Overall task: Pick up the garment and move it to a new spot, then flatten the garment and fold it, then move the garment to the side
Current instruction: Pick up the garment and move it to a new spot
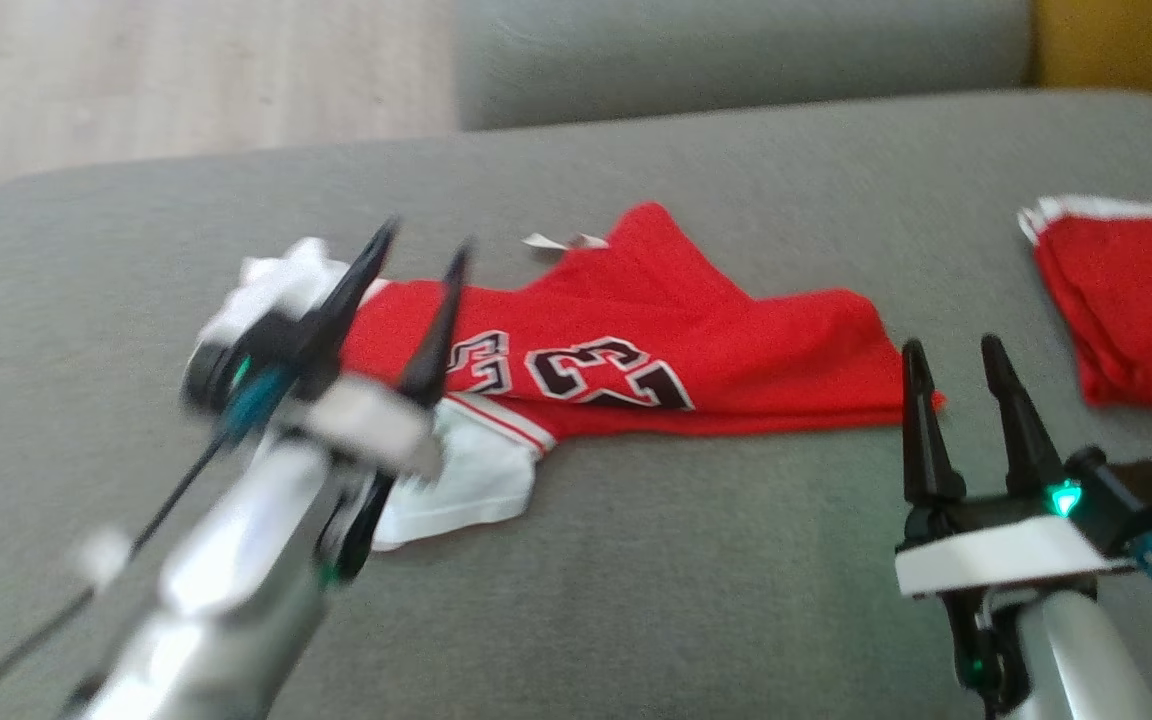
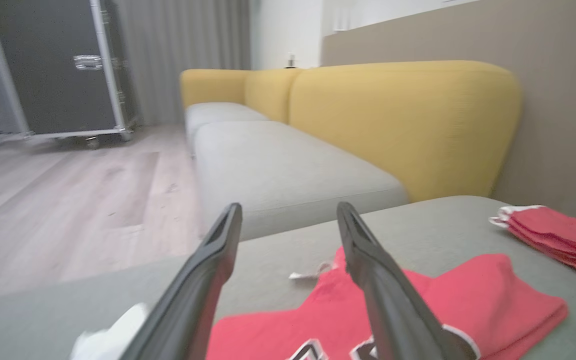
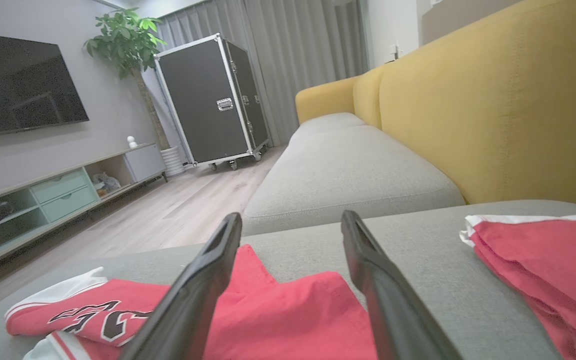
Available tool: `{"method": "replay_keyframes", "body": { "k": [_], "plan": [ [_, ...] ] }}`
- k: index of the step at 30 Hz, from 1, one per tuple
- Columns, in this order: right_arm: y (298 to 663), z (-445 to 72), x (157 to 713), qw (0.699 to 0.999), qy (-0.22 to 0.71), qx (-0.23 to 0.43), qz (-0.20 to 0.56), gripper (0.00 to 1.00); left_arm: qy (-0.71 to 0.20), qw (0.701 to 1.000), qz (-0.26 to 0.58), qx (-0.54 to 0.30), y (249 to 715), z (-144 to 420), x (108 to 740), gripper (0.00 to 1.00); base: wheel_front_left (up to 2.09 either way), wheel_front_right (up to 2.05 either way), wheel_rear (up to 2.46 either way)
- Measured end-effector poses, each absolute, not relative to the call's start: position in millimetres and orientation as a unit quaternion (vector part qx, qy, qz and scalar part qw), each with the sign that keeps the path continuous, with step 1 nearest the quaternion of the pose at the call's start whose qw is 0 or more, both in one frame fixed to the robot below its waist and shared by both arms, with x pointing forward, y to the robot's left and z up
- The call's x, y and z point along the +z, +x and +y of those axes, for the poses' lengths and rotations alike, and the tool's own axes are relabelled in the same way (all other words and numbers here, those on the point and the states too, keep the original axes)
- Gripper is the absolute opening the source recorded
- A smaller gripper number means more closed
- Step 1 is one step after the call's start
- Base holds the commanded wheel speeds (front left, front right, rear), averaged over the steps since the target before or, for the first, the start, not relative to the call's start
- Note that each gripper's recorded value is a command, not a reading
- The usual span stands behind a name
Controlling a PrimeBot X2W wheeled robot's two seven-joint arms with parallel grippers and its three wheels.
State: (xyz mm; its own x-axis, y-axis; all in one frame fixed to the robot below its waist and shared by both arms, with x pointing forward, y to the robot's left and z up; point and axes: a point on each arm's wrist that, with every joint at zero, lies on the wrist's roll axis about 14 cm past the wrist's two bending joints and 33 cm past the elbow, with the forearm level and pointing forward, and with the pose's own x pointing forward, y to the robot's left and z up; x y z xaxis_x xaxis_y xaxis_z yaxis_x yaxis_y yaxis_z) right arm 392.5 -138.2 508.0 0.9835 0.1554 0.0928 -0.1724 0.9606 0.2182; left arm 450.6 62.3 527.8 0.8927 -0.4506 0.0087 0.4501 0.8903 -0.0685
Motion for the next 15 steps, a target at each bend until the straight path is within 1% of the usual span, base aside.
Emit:
{"method": "replay_keyframes", "body": {
  "k": [4,8,15],
  "plan": [
    [387.9,-125.9,512.5,0.988,0.108,0.102,-0.042,1.00,-0.064,0.986,0.016,-0.154,414.5,114.9,509.2,1.00,0.00,0.00,0.00],
    [384.9,-117.6,517.8,0.986,0.107,0.115,-0.048,1.00,-0.093,0.990,0.026,-0.104,379.3,142.6,493.1,1.00,0.00,0.00,0.00],
    [376.8,-110.4,514.2,0.985,0.108,0.125,-0.041,1.00,-0.146,0.987,0.024,-0.057,352.2,152.0,484.5,1.00,0.00,0.00,0.00]
  ]
}}
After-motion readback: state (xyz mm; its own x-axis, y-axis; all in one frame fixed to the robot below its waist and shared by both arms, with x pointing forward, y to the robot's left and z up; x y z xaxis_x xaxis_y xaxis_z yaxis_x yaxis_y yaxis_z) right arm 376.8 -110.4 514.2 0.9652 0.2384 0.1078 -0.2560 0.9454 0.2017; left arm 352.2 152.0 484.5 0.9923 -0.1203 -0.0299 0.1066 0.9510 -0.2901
